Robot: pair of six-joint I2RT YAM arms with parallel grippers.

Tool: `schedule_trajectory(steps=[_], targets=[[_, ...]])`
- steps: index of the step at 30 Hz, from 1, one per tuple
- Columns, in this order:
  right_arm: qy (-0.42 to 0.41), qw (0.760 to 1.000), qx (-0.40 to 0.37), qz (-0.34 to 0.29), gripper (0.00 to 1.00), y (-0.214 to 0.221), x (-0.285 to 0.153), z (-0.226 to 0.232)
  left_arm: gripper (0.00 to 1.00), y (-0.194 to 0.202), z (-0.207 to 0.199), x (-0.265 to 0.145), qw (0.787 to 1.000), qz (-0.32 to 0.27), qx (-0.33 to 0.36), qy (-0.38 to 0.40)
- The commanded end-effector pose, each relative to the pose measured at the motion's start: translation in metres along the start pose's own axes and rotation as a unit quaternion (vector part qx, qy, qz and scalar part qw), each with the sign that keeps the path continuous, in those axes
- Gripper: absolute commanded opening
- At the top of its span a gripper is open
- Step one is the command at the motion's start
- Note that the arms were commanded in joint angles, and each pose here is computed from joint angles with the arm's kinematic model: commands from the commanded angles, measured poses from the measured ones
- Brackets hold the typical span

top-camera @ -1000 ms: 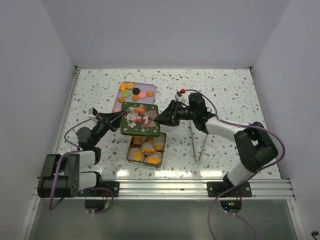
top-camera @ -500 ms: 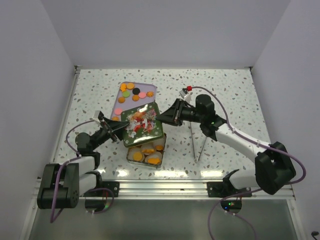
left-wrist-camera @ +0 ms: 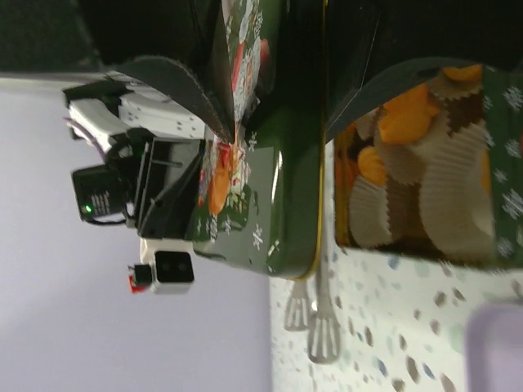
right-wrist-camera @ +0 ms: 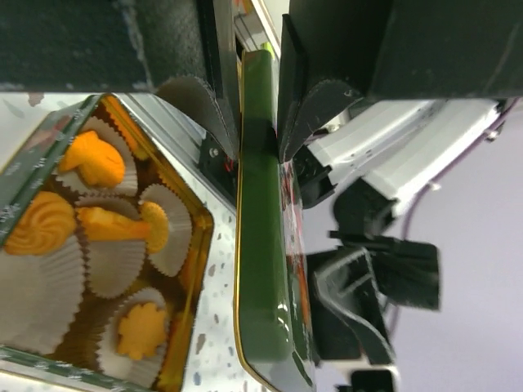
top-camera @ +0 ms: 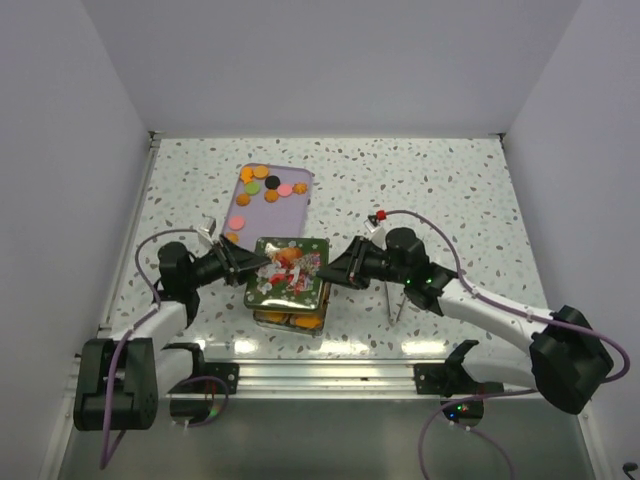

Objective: Pack the cookies

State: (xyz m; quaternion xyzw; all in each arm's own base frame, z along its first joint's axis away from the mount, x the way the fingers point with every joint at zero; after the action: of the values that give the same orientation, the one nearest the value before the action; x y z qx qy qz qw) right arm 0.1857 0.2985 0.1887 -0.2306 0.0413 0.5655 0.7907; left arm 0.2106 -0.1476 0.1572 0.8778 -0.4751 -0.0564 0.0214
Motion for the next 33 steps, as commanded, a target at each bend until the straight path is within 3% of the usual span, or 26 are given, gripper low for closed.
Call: schedule_trajectory(steps=[1, 2, 3, 13, 25, 33], targets=[[0.040, 0.999, 0.004, -0.013, 0.04, 0.003, 0.002, -0.021, 0.47, -0.035, 0.016, 0.006, 0.987, -0.029, 0.117, -0.107], [0.044, 0.999, 0.003, -0.013, 0.04, 0.003, 0.004, -0.024, 0.47, -0.036, 0.024, 0.003, 0.984, -0.028, 0.102, -0.141], [0.051, 0.999, 0.005, -0.011, 0.04, 0.003, 0.007, -0.028, 0.47, -0.044, 0.018, 0.005, 0.981, -0.035, 0.128, -0.145], [0.077, 0.996, 0.011, 0.035, 0.02, 0.017, 0.035, -0.065, 0.47, -0.055, 0.049, 0.006, 0.969, -0.058, 0.116, -0.211], [0.104, 0.991, 0.001, 0.079, 0.02, 0.033, 0.034, -0.084, 0.47, -0.032, 0.066, 0.041, 0.959, -0.017, 0.131, -0.250], [0.123, 0.988, -0.019, 0.090, 0.13, 0.030, 0.031, -0.082, 0.47, -0.038, 0.062, 0.047, 0.956, -0.022, 0.143, -0.255]])
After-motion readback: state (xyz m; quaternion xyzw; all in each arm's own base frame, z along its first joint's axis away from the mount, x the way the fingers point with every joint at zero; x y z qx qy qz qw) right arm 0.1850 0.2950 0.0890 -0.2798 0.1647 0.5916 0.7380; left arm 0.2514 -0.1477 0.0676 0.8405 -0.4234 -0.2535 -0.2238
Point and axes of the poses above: each gripper's point midway between its finger pads, its own x axis out along the fingers, its own z axis along the line the jaws close on, y = z × x, the point moved 2 cm from there along -x, back along the fingers, and after that the axes turned 10 degrees about -x, right-handed, at the moved point
